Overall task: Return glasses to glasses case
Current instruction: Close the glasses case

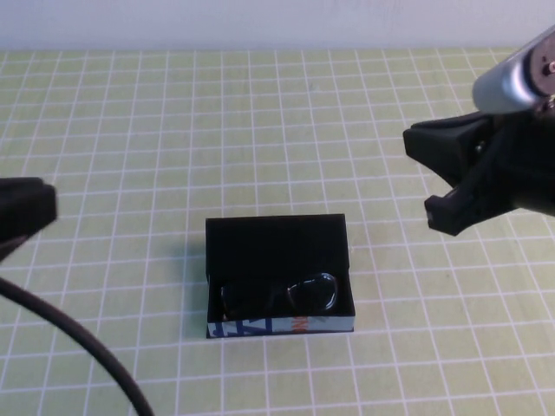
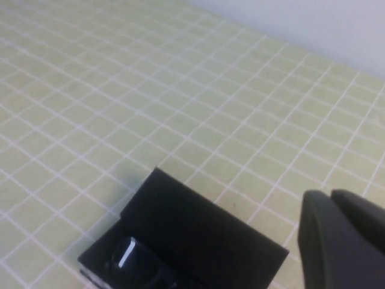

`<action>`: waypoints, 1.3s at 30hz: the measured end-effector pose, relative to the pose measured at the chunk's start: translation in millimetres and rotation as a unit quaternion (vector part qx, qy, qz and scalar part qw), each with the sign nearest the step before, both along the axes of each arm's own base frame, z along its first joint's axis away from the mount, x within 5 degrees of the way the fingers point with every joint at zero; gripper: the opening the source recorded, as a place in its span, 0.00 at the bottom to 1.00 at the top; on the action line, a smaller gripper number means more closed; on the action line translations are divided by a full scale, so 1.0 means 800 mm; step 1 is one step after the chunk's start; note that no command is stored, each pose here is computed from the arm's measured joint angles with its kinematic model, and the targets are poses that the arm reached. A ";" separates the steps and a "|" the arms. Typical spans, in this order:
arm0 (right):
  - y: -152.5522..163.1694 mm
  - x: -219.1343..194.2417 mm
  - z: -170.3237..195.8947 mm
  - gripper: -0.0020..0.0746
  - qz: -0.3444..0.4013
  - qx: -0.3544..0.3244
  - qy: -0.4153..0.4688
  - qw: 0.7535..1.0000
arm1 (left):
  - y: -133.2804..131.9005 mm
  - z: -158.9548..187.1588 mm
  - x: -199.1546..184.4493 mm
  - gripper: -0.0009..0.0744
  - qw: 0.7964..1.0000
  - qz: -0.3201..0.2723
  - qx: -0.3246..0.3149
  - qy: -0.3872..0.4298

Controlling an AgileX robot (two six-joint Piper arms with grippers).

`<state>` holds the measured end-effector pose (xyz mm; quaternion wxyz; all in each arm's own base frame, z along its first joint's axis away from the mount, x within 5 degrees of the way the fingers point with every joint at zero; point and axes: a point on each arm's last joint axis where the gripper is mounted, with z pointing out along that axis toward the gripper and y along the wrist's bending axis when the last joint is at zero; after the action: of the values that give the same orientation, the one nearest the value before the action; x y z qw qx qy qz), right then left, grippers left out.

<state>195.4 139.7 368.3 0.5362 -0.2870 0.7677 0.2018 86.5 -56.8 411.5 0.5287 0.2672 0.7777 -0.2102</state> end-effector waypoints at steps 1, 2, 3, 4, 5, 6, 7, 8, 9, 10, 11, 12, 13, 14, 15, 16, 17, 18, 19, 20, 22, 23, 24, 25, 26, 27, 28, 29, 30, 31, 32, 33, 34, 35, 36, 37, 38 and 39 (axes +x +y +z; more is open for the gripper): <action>0.003 0.005 -0.006 0.01 0.001 -0.007 0.009 1.000 | -0.006 -0.003 0.005 0.01 0.999 -0.027 -0.010 0.015; 0.006 0.010 -0.013 0.01 0.002 -0.014 0.019 1.000 | -0.010 -0.006 0.010 0.01 0.998 -0.051 -0.016 0.028; 0.009 0.013 -0.018 0.01 0.002 -0.018 0.027 0.999 | -0.014 -0.013 0.017 0.01 0.996 -0.077 -0.013 0.048; 0.012 0.018 -0.025 0.01 0.004 -0.026 0.038 0.999 | -0.017 -0.022 0.024 0.01 0.993 -0.096 -0.008 0.073; 0.016 0.023 -0.031 0.01 0.006 -0.033 0.049 0.998 | -0.018 -0.031 0.031 0.01 0.990 -0.107 -0.002 0.096; 0.018 0.027 -0.033 0.00 0.007 -0.037 0.057 0.998 | -0.019 -0.042 0.038 0.01 0.986 -0.115 0.005 0.122; 0.020 0.034 -0.034 0.00 0.009 -0.043 0.068 0.997 | -0.019 -0.052 0.044 0.01 0.982 -0.118 0.013 0.145; 0.022 0.041 -0.034 0.00 0.010 -0.048 0.080 0.996 | -0.018 -0.060 0.048 0.01 0.980 -0.118 0.019 0.161; 0.023 0.049 -0.035 0.00 0.011 -0.053 0.097 0.994 | -0.017 -0.070 0.052 0.01 0.977 -0.116 0.027 0.177; 0.023 0.058 -0.031 0.00 0.012 -0.055 0.111 0.992 | -0.016 -0.078 0.052 0.01 0.975 -0.114 0.033 0.186; 0.023 0.068 -0.027 0.00 0.012 -0.057 0.125 0.990 | -0.015 -0.084 0.051 0.01 0.974 -0.112 0.038 0.193; 0.022 0.076 -0.023 0.00 0.013 -0.057 0.136 0.989 | -0.014 -0.091 0.049 0.01 0.973 -0.110 0.043 0.198; 0.021 0.086 -0.018 0.00 0.013 -0.057 0.149 0.987 | -0.014 -0.098 0.047 0.01 0.973 -0.106 0.047 0.198; 0.020 0.097 -0.014 0.00 0.013 -0.056 0.161 0.985 | -0.014 -0.104 0.044 0.01 0.974 -0.101 0.051 0.195; 0.019 0.106 -0.008 0.00 0.013 -0.053 0.166 0.985 | -0.014 -0.110 0.041 0.01 0.975 -0.097 0.051 0.192; 0.018 0.116 -0.006 0.00 0.012 -0.050 0.177 0.983 | -0.014 -0.117 0.039 0.01 0.976 -0.092 0.051 0.189; 0.017 0.126 -0.006 0.00 0.012 -0.046 0.187 0.981 | -0.015 -0.125 0.037 0.01 0.977 -0.088 0.050 0.188; 0.017 0.134 -0.007 0.00 0.013 -0.044 0.194 0.980 | -0.016 -0.131 0.036 0.01 0.977 -0.085 0.050 0.187; 0.018 0.142 -0.010 0.00 0.015 -0.044 0.200 0.979 | -0.017 -0.139 0.035 0.01 0.977 -0.084 0.049 0.188; 0.020 0.150 -0.014 0.00 0.019 -0.044 0.204 0.978 | -0.019 -0.148 0.035 0.01 0.977 -0.085 0.049 0.190; 0.027 0.164 -0.028 0.00 0.026 -0.044 0.220 0.974 | -0.024 -0.162 0.033 0.01 0.976 -0.092 0.045 0.193; 0.031 0.170 -0.036 0.00 0.029 -0.043 0.230 0.972 | -0.027 -0.168 0.031 0.01 0.976 -0.096 0.042 0.193; 0.033 0.174 -0.044 0.00 0.032 -0.043 0.240 0.969 | -0.029 -0.173 0.030 0.01 0.975 -0.100 0.040 0.194; 0.036 0.180 -0.053 0.00 0.034 -0.045 0.252 0.966 | -0.031 -0.178 0.029 0.01 0.975 -0.102 0.037 0.194; 0.039 0.185 -0.063 0.00 0.036 -0.047 0.264 0.963 | -0.033 -0.182 0.028 0.01 0.975 -0.101 0.035 0.193; 0.041 0.189 -0.070 0.00 0.039 -0.050 0.273 0.960 | -0.034 -0.185 0.028 0.01 0.976 -0.099 0.035 0.192; 0.043 0.193 -0.078 0.00 0.042 -0.054 0.284 0.956 | -0.034 -0.188 0.028 0.01 0.977 -0.095 0.034 0.188; 0.045 0.197 -0.086 0.00 0.047 -0.059 0.297 0.952 | -0.035 -0.191 0.030 0.01 0.978 -0.091 0.035 0.187; 0.047 0.200 -0.094 0.00 0.051 -0.063 0.308 0.948 | -0.036 -0.193 0.032 0.01 0.978 -0.087 0.035 0.187; 0.049 0.204 -0.100 0.00 0.055 -0.069 0.317 0.944 | -0.037 -0.196 0.035 0.01 0.977 -0.088 0.038 0.190; 0.050 0.207 -0.104 0.00 0.059 -0.075 0.323 0.941 | -0.039 -0.200 0.040 0.01 0.976 -0.087 0.040 0.197; 0.051 0.210 -0.107 0.00 0.062 -0.079 0.327 0.940 | -0.041 -0.203 0.043 0.01 0.974 -0.089 0.040 0.204; 0.052 0.213 -0.109 0.00 0.064 -0.084 0.327 0.939 | -0.043 -0.209 0.049 0.01 0.972 -0.089 0.044 0.212; 0.053 0.217 -0.109 0.00 0.065 -0.089 0.325 0.939 | -0.045 -0.214 0.054 0.01 0.970 -0.094 0.047 0.219; 0.054 0.220 -0.107 0.00 0.065 -0.090 0.321 0.941 | -0.047 -0.220 0.060 0.01 0.968 -0.098 0.053 0.226; 0.055 0.224 -0.105 0.00 0.064 -0.092 0.316 0.942 | -0.050 -0.226 0.066 0.01 0.966 -0.102 0.055 0.231; 0.055 0.227 -0.102 0.00 0.064 -0.092 0.309 0.944 | -0.053 -0.232 0.072 0.01 0.964 -0.106 0.057 0.237; 0.056 0.230 -0.100 0.00 0.062 -0.093 0.304 0.946 | -0.055 -0.237 0.077 0.01 0.963 -0.107 0.057 0.241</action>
<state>379.0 184.3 288.1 0.2349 -0.3076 0.8903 0.2401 148.1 -100.5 221.5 0.2838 0.3200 0.8597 -0.2791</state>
